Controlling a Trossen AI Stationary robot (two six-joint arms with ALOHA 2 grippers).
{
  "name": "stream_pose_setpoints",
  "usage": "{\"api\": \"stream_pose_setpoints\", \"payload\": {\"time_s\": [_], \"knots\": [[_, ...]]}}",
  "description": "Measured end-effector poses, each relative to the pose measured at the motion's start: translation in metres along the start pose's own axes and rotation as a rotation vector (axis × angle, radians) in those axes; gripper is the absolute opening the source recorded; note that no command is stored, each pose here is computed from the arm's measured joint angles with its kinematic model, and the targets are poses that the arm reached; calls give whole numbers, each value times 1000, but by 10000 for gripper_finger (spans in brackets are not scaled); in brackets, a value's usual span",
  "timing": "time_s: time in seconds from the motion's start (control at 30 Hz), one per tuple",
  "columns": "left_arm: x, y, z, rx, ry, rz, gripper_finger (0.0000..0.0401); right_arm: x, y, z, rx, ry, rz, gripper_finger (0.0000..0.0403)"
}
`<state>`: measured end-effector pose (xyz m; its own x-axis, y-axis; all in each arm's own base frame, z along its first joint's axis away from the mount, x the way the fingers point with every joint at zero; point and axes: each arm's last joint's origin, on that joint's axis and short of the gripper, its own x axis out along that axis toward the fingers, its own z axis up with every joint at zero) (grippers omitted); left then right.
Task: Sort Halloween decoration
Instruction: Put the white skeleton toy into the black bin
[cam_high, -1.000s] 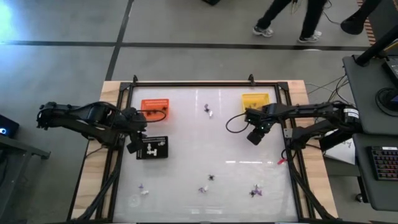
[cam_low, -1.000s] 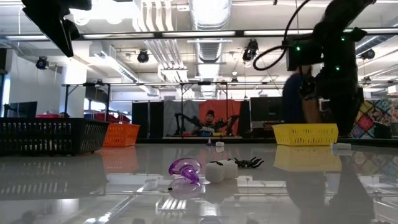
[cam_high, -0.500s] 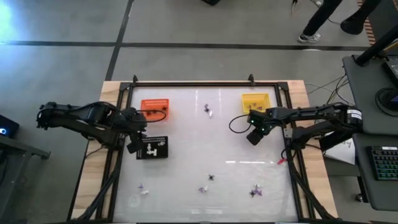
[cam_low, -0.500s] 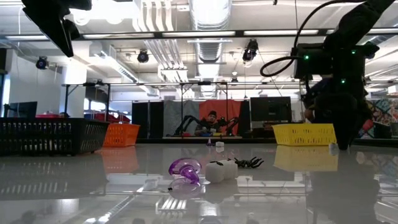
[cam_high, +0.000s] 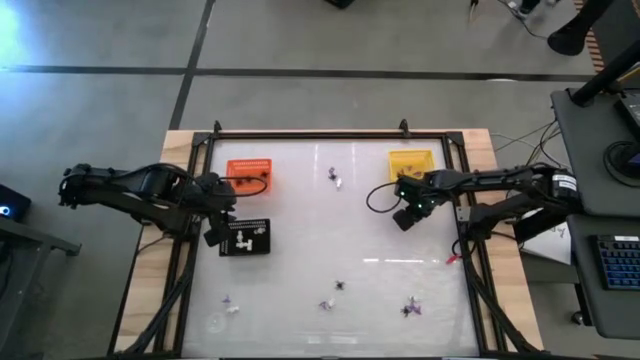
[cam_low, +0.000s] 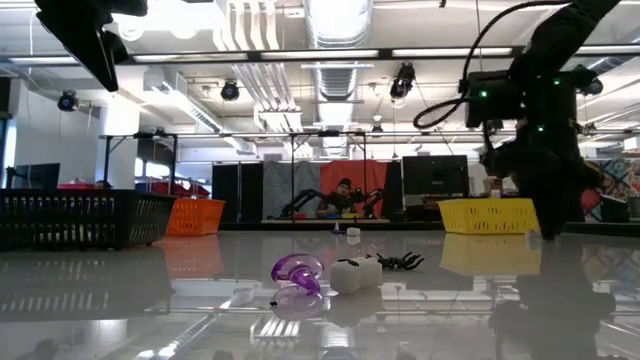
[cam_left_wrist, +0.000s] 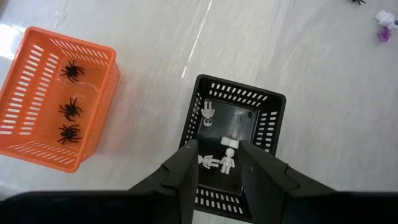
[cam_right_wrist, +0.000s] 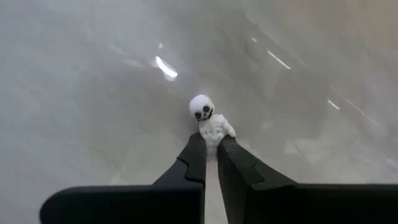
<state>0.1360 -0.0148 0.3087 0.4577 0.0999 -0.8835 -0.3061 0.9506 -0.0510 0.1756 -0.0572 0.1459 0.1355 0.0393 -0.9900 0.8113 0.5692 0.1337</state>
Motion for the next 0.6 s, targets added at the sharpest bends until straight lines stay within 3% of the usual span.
{"api": "stream_pose_setpoints", "payload": {"time_s": [0.37,0.6], "knots": [[-3,-1,-2,40,18,-78,98,-48,32,31,30,-138,152,10],[-6,-3,0,62,-24,-151,97,-82,70,46,-8,-328,345,10]]}}
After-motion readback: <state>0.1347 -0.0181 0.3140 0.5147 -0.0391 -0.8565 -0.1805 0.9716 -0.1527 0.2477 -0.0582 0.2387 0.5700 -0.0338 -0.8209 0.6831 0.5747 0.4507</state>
